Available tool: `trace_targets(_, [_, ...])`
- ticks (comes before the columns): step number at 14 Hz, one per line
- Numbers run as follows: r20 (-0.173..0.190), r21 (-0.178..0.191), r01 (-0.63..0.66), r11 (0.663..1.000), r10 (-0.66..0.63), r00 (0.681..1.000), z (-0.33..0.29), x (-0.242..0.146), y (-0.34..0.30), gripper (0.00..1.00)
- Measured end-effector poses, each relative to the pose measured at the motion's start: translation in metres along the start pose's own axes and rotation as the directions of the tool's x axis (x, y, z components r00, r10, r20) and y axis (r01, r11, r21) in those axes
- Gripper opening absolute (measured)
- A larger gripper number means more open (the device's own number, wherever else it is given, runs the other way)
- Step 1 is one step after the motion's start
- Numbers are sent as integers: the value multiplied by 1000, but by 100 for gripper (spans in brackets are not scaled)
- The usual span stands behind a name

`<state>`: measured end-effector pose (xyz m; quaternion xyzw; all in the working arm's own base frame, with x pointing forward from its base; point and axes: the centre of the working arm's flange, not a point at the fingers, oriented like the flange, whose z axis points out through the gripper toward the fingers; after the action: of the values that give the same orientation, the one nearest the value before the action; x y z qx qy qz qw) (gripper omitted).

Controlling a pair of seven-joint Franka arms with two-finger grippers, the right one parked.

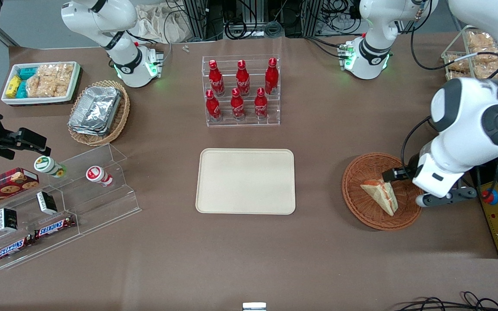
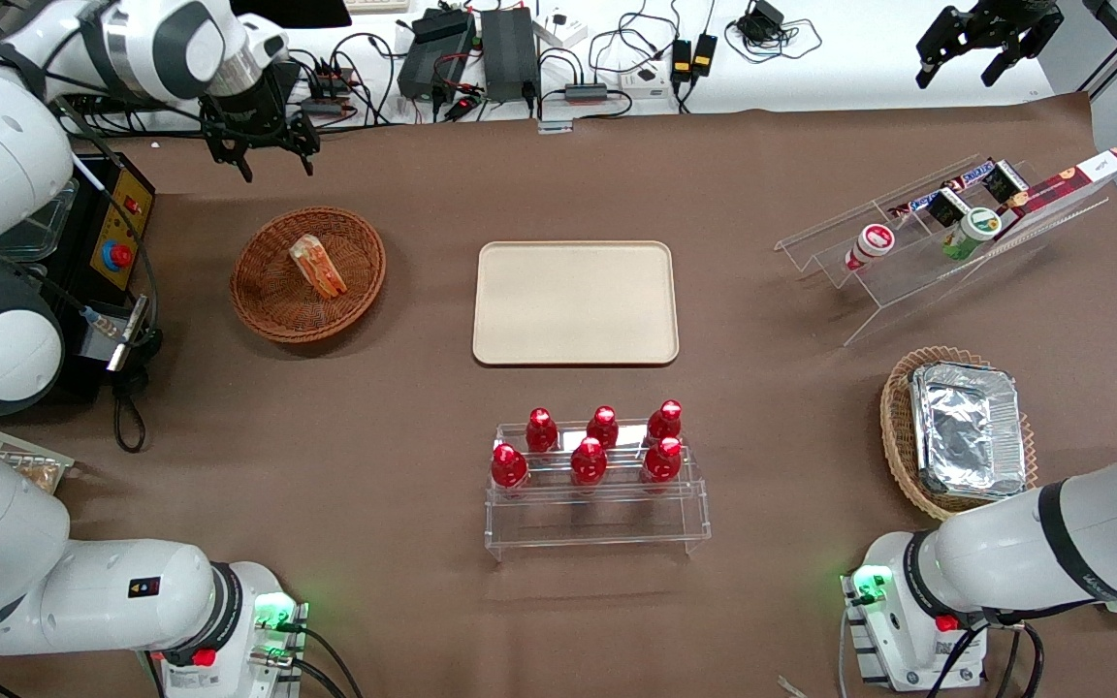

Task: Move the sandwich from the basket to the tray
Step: 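Move the left gripper down over the wrapped sandwich in the wicker basket, then lower the left gripper around the sandwich and close its fingers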

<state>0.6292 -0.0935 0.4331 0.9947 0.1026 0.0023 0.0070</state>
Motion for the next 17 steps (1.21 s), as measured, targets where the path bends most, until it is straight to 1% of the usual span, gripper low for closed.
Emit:
trace_targets(2, [15,7,81,997,-81,997,29,-3,-4,100])
trace_targets(4, [19,11,159,987,-159,987,52,0,-7,100])
trace_targets(5, [19,20,194,981,-194,981,63,2,-8,100])
trace_targets(6, [11,37,209,977,-210,978,74,4,-8,100])
trace_targets(7, [1,62,208,976,-209,978,86,6,-9,100])
trace_targets(9, [0,111,211,971,-212,977,111,8,-11,100])
trace_targets(10, [1,122,220,968,-222,975,122,9,-11,100])
trace_targets(12, [9,130,247,960,-250,968,137,9,-11,100])
trace_targets(14, [8,130,296,946,-299,954,148,10,-10,100])
trace_targets(17, [13,134,333,933,-337,941,159,9,-8,100])
